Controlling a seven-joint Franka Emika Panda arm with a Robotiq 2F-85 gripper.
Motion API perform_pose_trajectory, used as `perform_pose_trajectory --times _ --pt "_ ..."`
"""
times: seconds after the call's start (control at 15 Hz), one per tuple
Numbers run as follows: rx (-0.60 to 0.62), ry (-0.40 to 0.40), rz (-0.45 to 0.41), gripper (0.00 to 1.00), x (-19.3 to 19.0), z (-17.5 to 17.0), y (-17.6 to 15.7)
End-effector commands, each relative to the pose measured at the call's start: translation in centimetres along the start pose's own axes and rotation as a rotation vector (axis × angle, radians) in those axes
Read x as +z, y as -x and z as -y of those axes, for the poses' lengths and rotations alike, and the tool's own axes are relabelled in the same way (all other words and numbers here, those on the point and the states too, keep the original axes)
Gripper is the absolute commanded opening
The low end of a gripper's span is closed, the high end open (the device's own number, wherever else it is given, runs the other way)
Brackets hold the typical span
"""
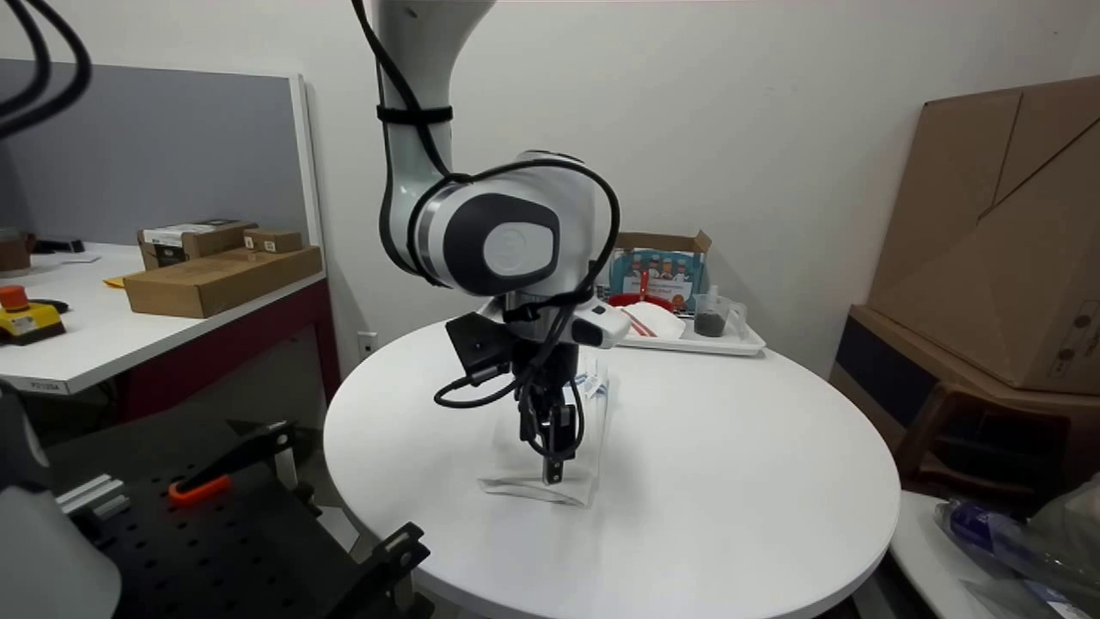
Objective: Fold the towel
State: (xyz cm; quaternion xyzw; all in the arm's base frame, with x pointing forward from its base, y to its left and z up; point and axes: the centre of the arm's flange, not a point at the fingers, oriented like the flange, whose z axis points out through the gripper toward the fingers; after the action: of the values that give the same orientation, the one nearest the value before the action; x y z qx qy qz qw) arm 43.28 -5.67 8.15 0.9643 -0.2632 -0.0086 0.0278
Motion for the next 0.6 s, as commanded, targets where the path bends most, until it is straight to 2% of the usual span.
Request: perform_pose_trajectory --times 0.0,0.4,0.47,0.53 --pt "0.051 0.022 0.004 1.0 2.6 0.0 -0.5" --pt "0.062 0.034 0.034 1.0 4.9 -0.1 -0.1" --pt "0.06 0.031 0.034 0.95 5.1 0.0 0.0" --pt "0.056 0.026 0.034 0.74 5.2 0.2 0.1"
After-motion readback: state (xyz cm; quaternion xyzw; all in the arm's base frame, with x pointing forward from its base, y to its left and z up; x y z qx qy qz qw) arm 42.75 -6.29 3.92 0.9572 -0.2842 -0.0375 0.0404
